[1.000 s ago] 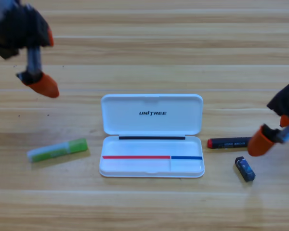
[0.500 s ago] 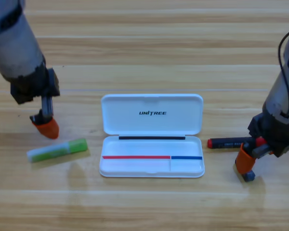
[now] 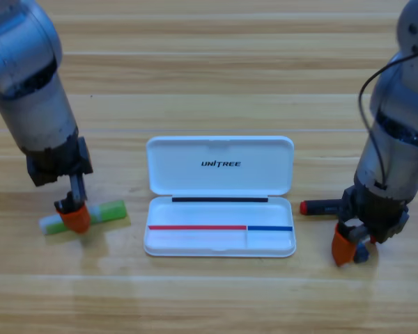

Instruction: Clean up eraser and pencils

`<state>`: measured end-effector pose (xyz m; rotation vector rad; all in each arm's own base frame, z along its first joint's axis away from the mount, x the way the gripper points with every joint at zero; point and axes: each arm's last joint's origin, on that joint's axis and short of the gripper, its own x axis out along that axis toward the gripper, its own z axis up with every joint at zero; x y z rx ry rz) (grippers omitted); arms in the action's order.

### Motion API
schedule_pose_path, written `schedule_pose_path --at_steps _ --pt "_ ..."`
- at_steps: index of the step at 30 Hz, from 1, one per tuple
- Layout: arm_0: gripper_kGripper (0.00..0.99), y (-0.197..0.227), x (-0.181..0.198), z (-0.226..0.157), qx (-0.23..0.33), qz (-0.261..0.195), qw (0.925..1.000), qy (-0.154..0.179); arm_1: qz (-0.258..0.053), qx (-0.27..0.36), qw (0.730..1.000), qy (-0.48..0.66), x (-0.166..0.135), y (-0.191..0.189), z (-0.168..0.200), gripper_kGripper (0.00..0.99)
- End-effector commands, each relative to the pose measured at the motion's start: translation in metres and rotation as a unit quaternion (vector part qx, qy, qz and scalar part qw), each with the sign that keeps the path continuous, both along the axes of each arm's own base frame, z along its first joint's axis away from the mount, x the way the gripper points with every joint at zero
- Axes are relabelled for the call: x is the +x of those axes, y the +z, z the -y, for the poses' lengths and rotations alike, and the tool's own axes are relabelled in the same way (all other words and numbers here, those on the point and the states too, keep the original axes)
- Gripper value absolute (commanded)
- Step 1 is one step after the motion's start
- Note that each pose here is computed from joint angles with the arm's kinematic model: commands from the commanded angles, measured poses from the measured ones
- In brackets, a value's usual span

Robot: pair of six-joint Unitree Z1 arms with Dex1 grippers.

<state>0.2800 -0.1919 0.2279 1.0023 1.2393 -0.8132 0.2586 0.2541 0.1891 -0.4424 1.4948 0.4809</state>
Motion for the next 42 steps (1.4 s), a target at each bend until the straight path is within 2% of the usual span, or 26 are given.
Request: schedule_pose_path --at_steps 1,2,9,11,14,17,19,22,25,27,32,38,41,42 --pt "0.986 -0.030 0.004 -0.002 0.013 -0.038 0.9992 0.002 -0.022 -0.021 0.999 0.012 -0.001 -0.029 -0.011 0.112" --pt "0.986 -0.031 0.004 -0.002 0.013 -0.041 0.9991 0.001 -0.018 -0.027 0.999 0.012 0.000 -0.030 -0.011 0.000" --pt "0.986 -0.041 0.002 -0.002 0.008 -0.051 0.9987 -0.007 0.006 -0.052 0.999 0.013 0.000 -0.026 -0.007 0.000" --pt "0.986 -0.044 0.001 -0.003 0.006 -0.053 0.9985 -0.010 0.015 -0.046 0.999 0.016 -0.001 -0.013 -0.005 0.000" --pt "0.986 -0.048 -0.001 -0.004 0.005 -0.056 0.9983 -0.015 0.039 -0.025 0.993 0.105 -0.002 0.020 -0.004 0.000" --pt "0.988 -0.051 -0.001 -0.005 0.004 -0.057 0.9983 -0.017 0.074 -0.008 0.966 0.249 -0.008 0.054 -0.006 0.000" --pt "0.989 -0.053 -0.001 -0.007 0.003 -0.056 0.9983 -0.017 0.083 0.016 0.951 0.299 -0.012 0.068 -0.009 0.000" --pt "0.990 -0.058 -0.004 -0.008 0.001 -0.057 0.9982 -0.019 0.056 0.071 0.899 0.428 -0.023 0.076 -0.021 0.000" --pt "0.990 -0.061 -0.005 -0.011 -0.003 -0.050 0.9985 -0.021 0.053 0.065 0.868 0.489 -0.021 0.074 -0.040 0.000" --pt "0.969 -0.064 -0.006 -0.012 -0.004 -0.047 0.9987 -0.021 0.042 0.051 0.858 0.510 -0.018 0.067 -0.057 0.000" --pt "0.726 -0.065 -0.004 -0.015 -0.006 -0.040 0.9989 -0.025 0.023 0.027 0.851 0.524 -0.006 0.041 -0.088 0.000" --pt "0.287 -0.061 -0.004 -0.018 0.005 -0.029 0.9983 -0.051 0.020 -0.004 0.852 0.523 0.009 0.014 -0.104 0.000" --pt "0.026 -0.054 -0.006 -0.021 0.009 -0.014 0.9982 -0.057 0.016 -0.007 0.853 0.522 0.011 0.009 -0.106 0.000" --pt "0.000 -0.050 -0.007 -0.022 0.011 -0.005 0.9983 -0.057 0.016 -0.007 0.853 0.522 0.010 0.009 -0.106 0.000"
